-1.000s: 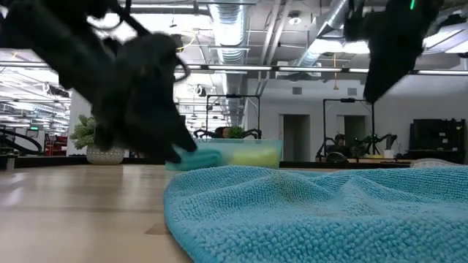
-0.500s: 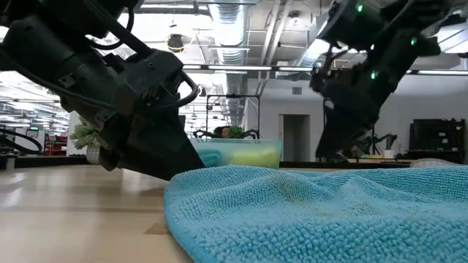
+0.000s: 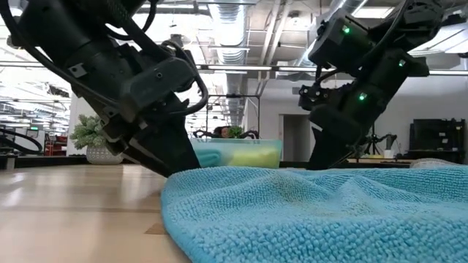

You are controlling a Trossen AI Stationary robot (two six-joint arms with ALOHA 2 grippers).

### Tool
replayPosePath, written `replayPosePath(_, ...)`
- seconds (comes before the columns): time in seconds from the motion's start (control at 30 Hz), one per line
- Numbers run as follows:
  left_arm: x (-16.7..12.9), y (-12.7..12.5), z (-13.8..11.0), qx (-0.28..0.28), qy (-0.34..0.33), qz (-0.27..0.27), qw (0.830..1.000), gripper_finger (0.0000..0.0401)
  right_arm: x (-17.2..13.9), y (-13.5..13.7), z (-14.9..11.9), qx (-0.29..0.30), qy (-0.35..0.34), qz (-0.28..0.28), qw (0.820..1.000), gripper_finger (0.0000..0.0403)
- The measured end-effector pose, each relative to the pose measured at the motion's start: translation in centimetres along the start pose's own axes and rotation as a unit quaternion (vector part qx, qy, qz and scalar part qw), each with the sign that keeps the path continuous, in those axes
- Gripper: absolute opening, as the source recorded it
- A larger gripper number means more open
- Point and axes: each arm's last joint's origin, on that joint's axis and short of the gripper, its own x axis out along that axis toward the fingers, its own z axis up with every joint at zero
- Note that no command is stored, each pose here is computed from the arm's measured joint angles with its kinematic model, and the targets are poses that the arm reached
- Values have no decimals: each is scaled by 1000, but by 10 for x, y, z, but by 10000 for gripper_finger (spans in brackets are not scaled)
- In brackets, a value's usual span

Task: Fold microfiber towels
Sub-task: Fold the blue microfiber towel

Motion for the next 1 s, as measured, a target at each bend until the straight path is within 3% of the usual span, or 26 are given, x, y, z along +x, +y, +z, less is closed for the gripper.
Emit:
replayPosePath(0.13,0,4,-2,-17,7,23,1000,109,-9,-6,2,-5,-6,-22,1000,147)
replayPosePath(0.23,-1,6,-3,-15,5,37,999,36,-16,-11,6,-9,-14,-19,1000,120)
replayPosePath(0.3,-1,6,-3,-18,3,39,999,11,-26,-13,12,-1,-33,-10,999,110)
replayPosePath(0.57,-2,7,-2,-33,5,40,999,2,-63,-4,21,-20,-97,40,994,125)
replayPosePath(0.87,-2,7,-2,-46,1,42,998,1,-23,5,0,-36,-29,2,999,223)
replayPosePath(1.0,-3,7,-3,-45,-1,41,998,0,-5,10,-5,-27,-17,-2,999,244)
